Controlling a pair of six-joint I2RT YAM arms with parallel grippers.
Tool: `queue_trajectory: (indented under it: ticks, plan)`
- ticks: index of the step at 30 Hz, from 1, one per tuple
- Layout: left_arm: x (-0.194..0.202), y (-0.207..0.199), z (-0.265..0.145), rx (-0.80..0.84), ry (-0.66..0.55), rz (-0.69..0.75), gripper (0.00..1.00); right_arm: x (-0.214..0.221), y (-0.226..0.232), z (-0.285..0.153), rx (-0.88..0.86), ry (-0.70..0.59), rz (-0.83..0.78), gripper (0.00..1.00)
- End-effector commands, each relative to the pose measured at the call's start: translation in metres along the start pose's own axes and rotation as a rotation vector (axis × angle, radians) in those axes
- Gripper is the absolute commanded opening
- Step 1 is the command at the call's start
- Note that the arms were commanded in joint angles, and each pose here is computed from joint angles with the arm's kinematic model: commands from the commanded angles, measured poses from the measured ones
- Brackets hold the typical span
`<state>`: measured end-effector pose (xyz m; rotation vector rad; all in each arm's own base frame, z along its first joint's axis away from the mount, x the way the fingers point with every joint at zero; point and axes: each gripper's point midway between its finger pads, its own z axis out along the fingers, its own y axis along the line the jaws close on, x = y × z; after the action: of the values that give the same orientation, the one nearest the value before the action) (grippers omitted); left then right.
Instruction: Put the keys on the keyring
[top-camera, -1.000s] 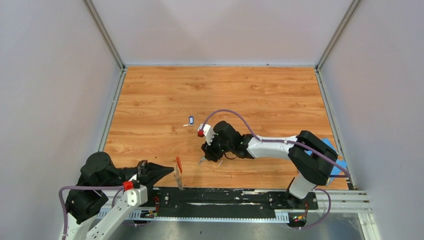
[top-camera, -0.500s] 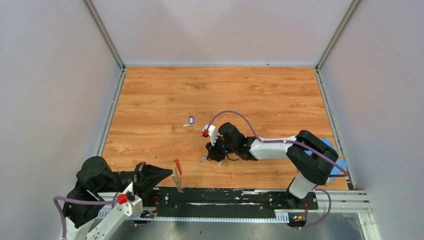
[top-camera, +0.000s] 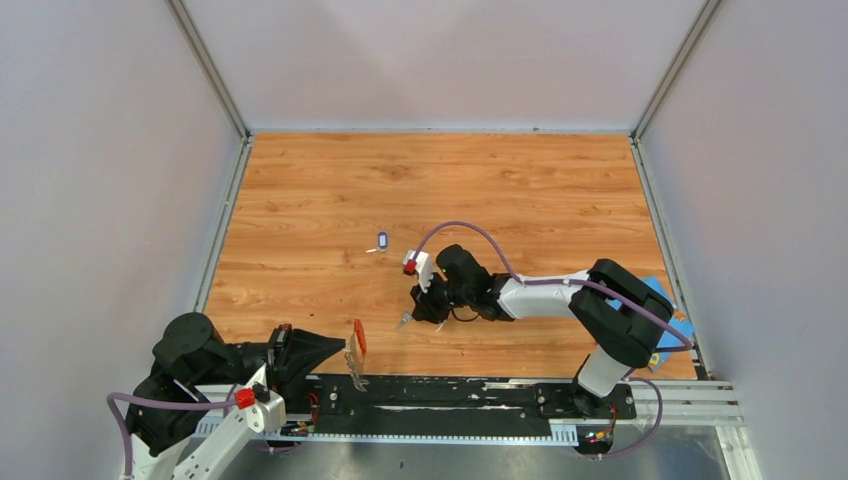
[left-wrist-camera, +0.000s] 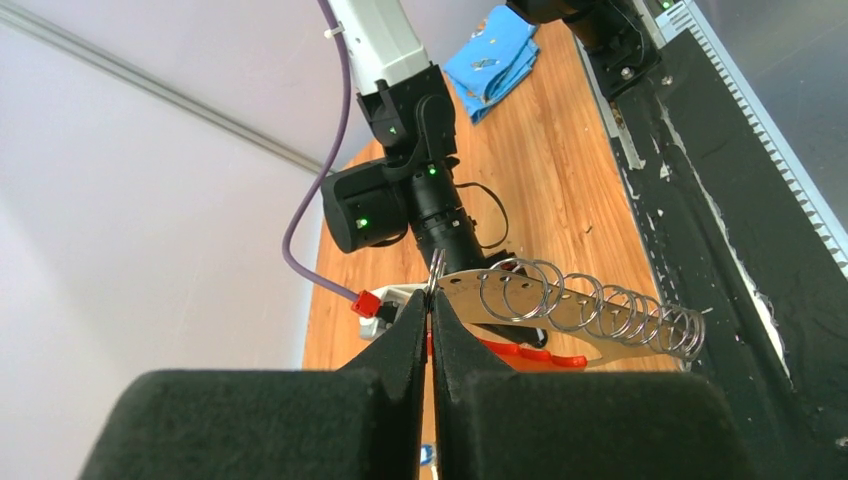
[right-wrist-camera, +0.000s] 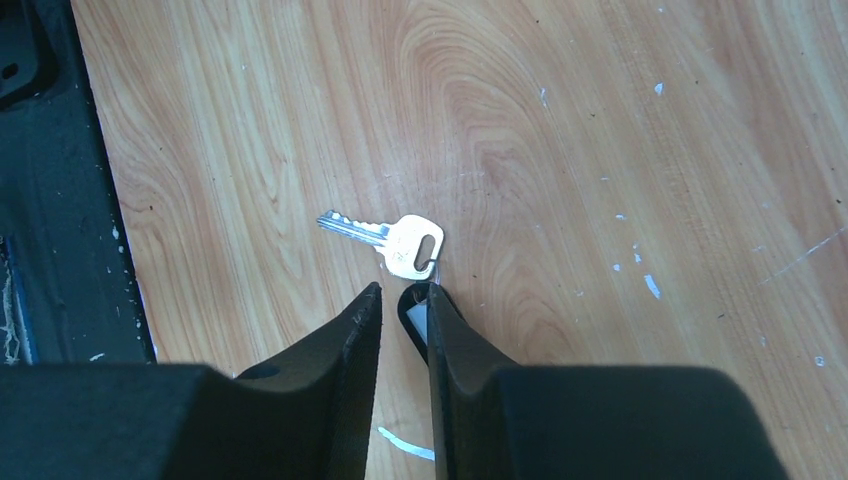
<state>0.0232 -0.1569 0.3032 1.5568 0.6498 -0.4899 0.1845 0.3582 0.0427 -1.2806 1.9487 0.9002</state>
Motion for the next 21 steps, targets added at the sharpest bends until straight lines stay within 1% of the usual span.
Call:
queue_trajectory:
  ticks: [1, 6, 9, 12, 15, 17, 21]
  plan:
    - [-0.006, 0.001, -0.001, 0.0, -0.017, 0.016, 0.0, 0.01, -0.001, 0.002, -0.013, 0.023, 0.027, 0.27]
    - [-0.006, 0.0, -0.002, -0.005, -0.012, -0.008, 0.0, 0.011, -0.008, 0.003, 0.017, 0.026, 0.029, 0.32]
    - [-0.007, 0.002, -0.003, -0.009, -0.011, -0.012, 0.0, 0.014, -0.011, 0.003, 0.027, 0.026, 0.031, 0.32]
    - [-0.009, 0.003, -0.003, -0.011, -0.013, -0.002, 0.0, 0.017, -0.01, 0.005, 0.019, 0.031, 0.033, 0.3]
    - [-0.009, 0.004, -0.003, -0.008, -0.014, 0.0, 0.0, 0.021, -0.01, 0.008, 0.011, 0.044, 0.039, 0.25]
    - [-0.01, 0.004, -0.003, -0.012, -0.014, 0.001, 0.0, 0.021, -0.007, 0.009, -0.002, 0.033, 0.058, 0.25]
    - [-0.011, 0.003, -0.004, -0.016, -0.016, -0.001, 0.0, 0.026, -0.004, 0.009, -0.026, 0.051, 0.057, 0.24]
